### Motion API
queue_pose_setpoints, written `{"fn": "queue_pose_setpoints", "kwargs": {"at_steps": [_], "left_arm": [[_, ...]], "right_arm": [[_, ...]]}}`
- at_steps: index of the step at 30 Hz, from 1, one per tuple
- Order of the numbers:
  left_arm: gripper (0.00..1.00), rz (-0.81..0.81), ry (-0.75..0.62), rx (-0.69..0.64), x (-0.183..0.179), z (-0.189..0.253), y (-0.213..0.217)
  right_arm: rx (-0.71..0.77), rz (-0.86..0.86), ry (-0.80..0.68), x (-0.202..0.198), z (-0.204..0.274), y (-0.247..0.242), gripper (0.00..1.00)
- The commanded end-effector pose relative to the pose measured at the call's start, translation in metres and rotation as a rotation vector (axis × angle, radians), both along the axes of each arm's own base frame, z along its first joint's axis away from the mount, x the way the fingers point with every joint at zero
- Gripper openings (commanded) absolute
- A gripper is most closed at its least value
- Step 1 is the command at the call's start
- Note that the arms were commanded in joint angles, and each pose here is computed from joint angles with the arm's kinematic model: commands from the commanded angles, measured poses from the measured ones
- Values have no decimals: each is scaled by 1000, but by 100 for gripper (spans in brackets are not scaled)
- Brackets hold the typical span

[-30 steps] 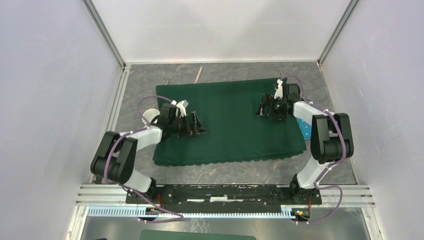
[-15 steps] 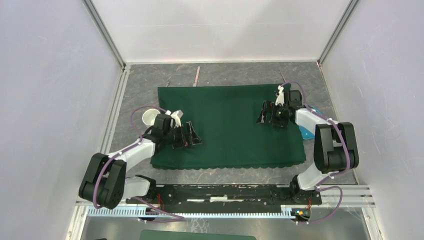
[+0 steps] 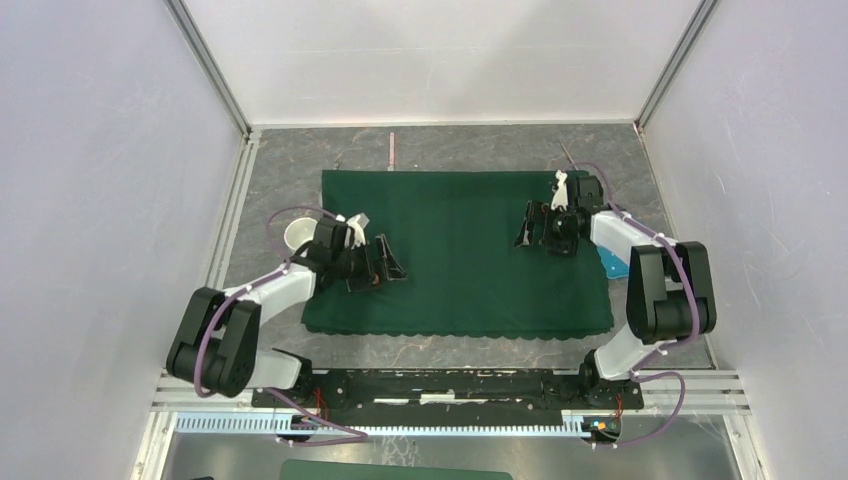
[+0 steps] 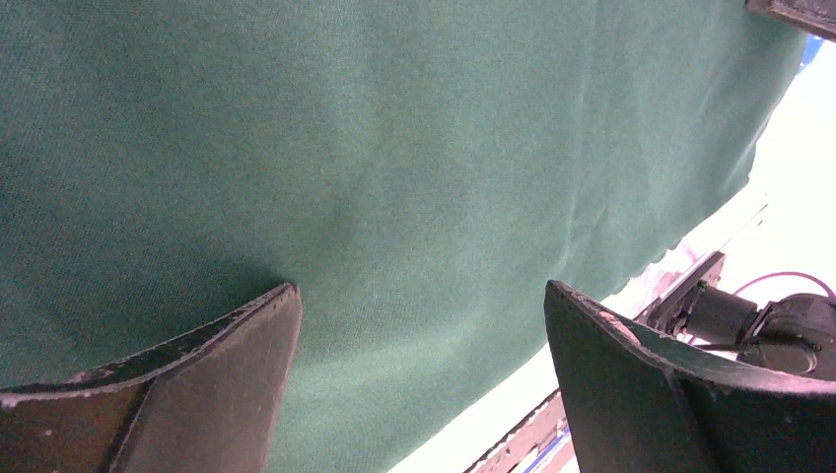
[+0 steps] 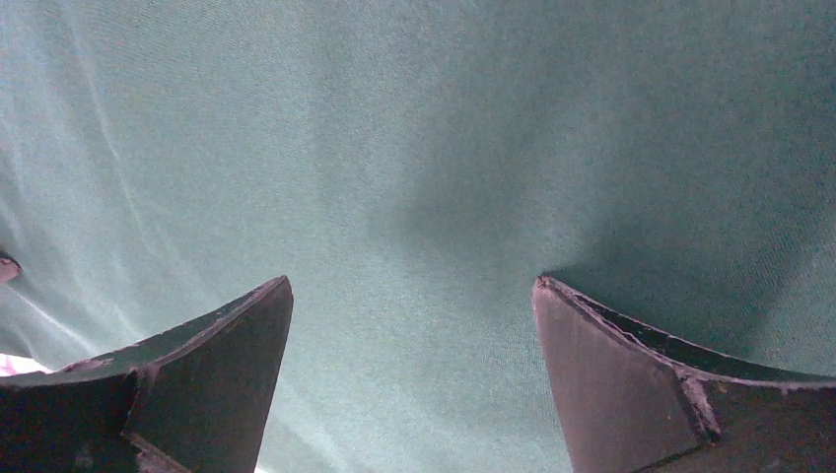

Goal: Set the dinner table for one person
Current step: Flatten out the napkin at the center of the board.

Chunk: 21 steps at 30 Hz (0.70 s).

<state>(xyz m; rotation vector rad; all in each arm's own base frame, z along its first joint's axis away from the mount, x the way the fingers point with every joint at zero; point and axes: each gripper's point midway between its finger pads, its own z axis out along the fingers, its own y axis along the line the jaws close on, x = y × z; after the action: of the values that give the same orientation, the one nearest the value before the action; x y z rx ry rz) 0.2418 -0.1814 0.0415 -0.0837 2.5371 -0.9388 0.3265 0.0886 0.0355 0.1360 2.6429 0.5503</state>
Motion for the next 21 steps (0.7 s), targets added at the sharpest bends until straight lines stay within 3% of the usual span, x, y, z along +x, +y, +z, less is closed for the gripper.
{"fn": "queue_pose_setpoints", "kwargs": {"at_steps": [1,7,12,21], "left_arm": [[100,21,54,70,15,-5,4],[100,23,-48,64,57,37,-6],[100,20,-79,50,75,54,-12],[100,-9,-88,61,105,63,-22]], "right_arm": [[0,-13,-62,43,38,1,98],[55,-16,-176,94,96,10,98],[88,-28,-226,113,119,13,98],[112,-171,-283,148,130,-42,98]]}}
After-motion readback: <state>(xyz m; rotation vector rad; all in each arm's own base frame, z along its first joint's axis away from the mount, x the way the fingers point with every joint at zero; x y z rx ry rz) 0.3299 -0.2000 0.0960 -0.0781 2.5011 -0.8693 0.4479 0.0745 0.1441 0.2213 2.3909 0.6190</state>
